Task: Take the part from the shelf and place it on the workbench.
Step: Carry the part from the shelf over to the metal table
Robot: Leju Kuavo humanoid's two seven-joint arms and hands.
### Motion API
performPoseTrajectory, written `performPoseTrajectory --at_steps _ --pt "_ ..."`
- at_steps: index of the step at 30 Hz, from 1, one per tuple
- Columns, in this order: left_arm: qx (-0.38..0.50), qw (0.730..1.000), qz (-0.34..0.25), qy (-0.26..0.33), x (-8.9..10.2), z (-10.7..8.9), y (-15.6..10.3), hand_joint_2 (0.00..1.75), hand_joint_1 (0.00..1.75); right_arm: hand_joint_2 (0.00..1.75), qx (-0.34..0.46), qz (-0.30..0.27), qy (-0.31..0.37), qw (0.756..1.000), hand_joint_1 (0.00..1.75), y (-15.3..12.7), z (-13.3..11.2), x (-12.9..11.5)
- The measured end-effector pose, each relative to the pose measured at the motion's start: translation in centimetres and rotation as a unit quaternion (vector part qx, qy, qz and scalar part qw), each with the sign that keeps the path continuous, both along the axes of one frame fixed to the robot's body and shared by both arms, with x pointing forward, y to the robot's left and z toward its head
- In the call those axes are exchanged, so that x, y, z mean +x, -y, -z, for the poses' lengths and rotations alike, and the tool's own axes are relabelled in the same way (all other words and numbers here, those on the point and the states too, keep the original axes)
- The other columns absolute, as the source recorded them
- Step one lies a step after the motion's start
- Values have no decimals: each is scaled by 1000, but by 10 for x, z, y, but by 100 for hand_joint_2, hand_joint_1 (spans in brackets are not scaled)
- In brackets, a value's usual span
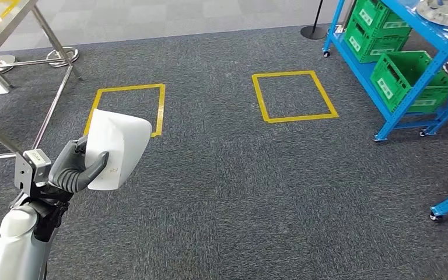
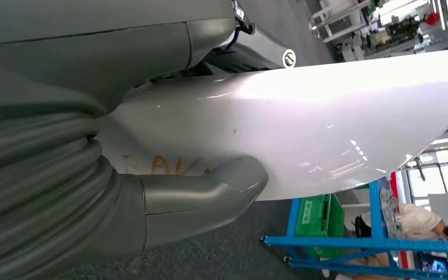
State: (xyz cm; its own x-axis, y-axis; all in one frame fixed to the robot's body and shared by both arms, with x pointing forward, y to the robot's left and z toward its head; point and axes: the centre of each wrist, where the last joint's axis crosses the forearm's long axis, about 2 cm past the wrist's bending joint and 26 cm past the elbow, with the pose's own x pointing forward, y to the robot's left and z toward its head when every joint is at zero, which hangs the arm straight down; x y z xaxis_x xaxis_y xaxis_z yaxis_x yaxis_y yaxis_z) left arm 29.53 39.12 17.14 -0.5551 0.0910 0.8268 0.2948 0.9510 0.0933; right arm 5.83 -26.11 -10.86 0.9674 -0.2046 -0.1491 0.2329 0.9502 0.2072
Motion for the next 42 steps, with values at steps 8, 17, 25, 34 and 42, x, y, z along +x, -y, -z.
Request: performPoseTrajectory --at_steps 8,17,25,34,42 --pt "-1 1000 5 2 14 -7 4 175 175 0 5 18 -1 1000 0 -2 0 -1" --pt "1 1000 2 8 25 -11 3 175 175 0 12 18 1 1000 0 -8 0 -1" --pt "-3 1000 0 6 24 -8 0 175 175 0 11 16 0 1000 0 -8 0 -3" --pt "2 1000 -3 3 23 -6 -6 175 175 0 10 18 -1 1000 0 -8 0 -4" --pt "2 1000 -8 15 25 -8 -10 175 175 0 10 19 0 1000 0 -7 0 -2"
